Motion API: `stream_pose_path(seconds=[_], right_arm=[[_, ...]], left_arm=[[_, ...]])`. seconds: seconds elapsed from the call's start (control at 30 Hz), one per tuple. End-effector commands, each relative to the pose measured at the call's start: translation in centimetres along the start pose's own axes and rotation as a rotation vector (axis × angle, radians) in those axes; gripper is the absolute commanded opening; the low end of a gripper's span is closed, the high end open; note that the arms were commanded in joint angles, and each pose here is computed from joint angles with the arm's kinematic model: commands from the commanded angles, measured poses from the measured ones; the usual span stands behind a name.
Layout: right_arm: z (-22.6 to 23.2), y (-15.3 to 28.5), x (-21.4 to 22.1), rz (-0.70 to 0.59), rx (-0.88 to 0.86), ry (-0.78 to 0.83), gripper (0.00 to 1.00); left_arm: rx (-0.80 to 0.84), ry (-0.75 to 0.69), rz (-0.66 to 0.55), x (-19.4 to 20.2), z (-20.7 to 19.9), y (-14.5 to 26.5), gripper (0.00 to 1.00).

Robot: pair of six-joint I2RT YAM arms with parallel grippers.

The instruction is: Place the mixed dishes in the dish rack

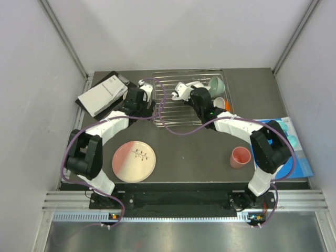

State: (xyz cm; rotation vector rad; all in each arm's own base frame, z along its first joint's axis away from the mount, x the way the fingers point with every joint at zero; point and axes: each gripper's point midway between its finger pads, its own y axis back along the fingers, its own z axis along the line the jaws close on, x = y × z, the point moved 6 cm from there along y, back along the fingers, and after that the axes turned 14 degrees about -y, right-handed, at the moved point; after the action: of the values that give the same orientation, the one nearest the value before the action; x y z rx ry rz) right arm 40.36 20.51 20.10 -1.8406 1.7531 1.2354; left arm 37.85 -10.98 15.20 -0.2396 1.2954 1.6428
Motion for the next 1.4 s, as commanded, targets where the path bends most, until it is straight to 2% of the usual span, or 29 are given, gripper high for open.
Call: stream_pose_path(seconds=[0.0,0.07,0.13,0.17,0.2,0.47,0.63,0.77,0.97,1.17,1.37], right_arm=[[-0.6,-1.0,-2.1,-0.059,0.000,-0.054,0.35],[-0.7,-1.1,-2.1,-0.056,0.001,-0.053,0.29],[-0.8,-1.5,-1.8,-0.044,0.009,-0.051,0.16],[-1.1,-1.6,-2.0,-0.046,0.020,-0.058,0.03],[-1.1,-1.9,-1.8,-0.039,0.028,-0.063,0.00],[-3.9,-3.3,-1.8,0.002,0.122,-0.174,0.00],[-4.4,-3.0,-1.8,-0.010,0.160,-0.166,0.00],[-6.1,-1.0,-3.6,-0.113,0.212,-0.210,0.00],[-7.8,1.4,-5.0,-0.192,0.252,-0.221,0.00],[-8.5,1.0,-4.6,-0.167,0.298,-0.216,0.00],[-9.3,0.6,-3.6,-0.134,0.334,-0.298,0.00]], left_arm=[[0.046,0.018,-0.068,-1.3,-0.8,0.9,0.99],[0.048,0.018,-0.066,-1.3,-0.9,1.0,0.99],[0.047,0.019,-0.069,-1.3,-0.8,1.0,0.99],[0.048,0.017,-0.068,-1.3,-0.8,1.0,0.99],[0.048,0.018,-0.066,-1.3,-0.8,1.0,0.99],[0.045,0.011,-0.070,-1.5,-0.7,1.0,0.99],[0.043,0.008,-0.066,-1.5,-0.6,1.0,0.99],[0.045,0.007,-0.061,-1.4,-0.7,0.8,0.99],[0.044,0.008,-0.059,-1.6,-0.7,0.8,0.99],[0.047,0.009,-0.052,-1.3,-0.8,0.7,0.99],[0.046,0.009,-0.051,-1.0,-0.9,0.8,0.99]])
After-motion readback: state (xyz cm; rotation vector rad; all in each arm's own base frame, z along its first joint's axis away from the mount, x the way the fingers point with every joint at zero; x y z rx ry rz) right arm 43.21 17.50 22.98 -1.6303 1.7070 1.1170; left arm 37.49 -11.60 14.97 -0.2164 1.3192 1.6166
